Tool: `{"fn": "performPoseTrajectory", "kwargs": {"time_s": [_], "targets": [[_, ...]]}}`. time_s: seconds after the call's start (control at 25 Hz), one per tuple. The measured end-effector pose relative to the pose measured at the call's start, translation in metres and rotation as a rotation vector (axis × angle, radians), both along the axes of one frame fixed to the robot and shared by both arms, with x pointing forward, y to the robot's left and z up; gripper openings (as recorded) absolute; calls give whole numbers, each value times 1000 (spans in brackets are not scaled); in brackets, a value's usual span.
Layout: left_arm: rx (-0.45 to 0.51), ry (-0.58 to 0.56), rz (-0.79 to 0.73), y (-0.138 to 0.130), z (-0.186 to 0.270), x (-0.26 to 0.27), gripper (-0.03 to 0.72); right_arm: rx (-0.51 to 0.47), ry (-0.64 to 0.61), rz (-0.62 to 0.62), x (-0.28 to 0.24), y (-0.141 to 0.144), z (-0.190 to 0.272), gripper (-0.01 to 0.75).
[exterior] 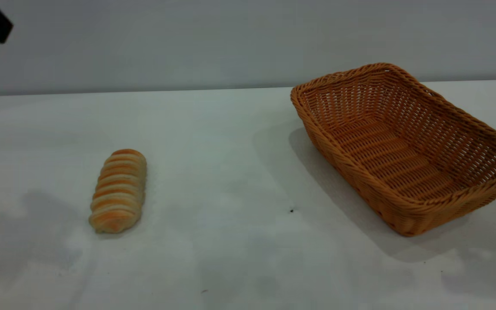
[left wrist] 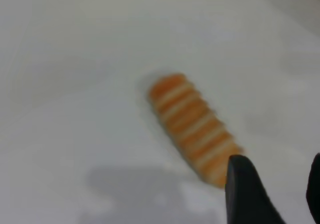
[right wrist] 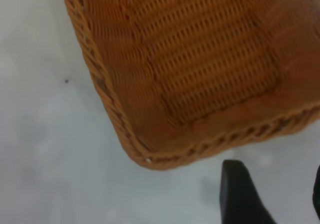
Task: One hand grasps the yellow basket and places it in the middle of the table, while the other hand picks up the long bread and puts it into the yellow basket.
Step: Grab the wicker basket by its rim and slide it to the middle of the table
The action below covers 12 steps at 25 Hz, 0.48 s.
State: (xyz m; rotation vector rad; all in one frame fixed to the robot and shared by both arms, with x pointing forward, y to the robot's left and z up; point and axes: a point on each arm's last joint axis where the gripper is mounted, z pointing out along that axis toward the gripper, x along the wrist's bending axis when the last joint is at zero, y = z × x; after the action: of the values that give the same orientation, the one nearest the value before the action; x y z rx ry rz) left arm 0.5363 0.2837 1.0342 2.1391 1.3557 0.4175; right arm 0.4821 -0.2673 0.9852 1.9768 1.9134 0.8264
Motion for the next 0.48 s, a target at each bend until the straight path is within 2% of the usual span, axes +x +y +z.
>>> {"fn": "performPoseTrajectory", "kwargs": {"time_s": [0.2,0.48], "targets": [[27,-46,20,4,-7,28,355,94,21,-112,21,-8,4,407],[-31,-75,51,1,-14,57,355,154,129,-238,25,-40,-3,501]]}}
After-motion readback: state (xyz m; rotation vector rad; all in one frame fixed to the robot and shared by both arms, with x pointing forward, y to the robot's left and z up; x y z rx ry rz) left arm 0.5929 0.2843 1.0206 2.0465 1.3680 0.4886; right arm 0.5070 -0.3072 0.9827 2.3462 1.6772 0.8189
